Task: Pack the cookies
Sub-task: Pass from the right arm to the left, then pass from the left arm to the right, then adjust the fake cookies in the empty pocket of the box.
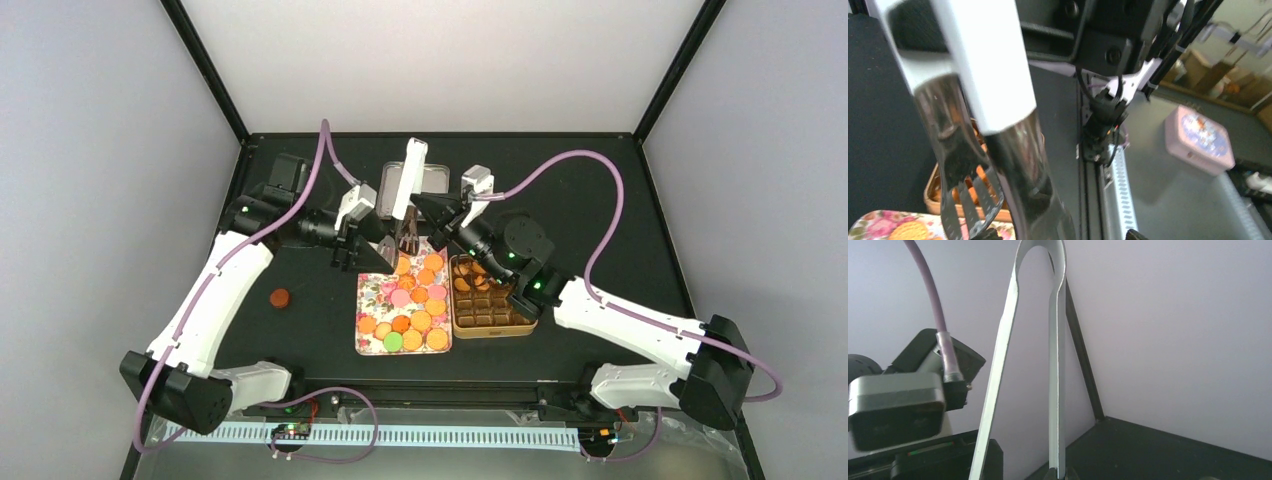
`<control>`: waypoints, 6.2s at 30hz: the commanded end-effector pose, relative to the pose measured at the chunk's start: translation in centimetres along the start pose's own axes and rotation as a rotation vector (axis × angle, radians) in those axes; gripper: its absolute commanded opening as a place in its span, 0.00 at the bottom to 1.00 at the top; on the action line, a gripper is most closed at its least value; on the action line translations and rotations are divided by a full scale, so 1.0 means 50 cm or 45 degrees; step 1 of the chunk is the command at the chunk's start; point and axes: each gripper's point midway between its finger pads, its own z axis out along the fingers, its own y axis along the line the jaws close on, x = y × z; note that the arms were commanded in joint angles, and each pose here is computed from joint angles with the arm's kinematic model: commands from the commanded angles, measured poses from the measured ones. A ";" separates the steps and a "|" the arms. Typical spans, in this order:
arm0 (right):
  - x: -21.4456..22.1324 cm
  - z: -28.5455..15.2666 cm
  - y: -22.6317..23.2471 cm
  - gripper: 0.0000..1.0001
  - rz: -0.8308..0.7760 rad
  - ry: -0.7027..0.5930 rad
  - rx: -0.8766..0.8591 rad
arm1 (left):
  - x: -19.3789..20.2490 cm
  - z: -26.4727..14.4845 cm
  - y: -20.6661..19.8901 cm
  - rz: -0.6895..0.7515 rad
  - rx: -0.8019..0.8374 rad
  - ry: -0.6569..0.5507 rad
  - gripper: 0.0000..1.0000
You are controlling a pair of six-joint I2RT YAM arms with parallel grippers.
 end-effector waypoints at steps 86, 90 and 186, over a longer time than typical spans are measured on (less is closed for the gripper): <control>-0.017 -0.026 0.024 0.28 -0.028 0.483 -0.514 | -0.003 0.016 0.008 0.109 -0.090 0.099 0.58; -0.006 -0.055 -0.011 0.26 -0.086 0.475 -0.374 | 0.024 0.016 0.036 0.081 -0.165 0.177 0.65; 0.097 -0.102 -0.125 0.25 -0.279 0.416 0.253 | 0.418 -0.055 0.270 -0.168 -0.586 0.790 0.69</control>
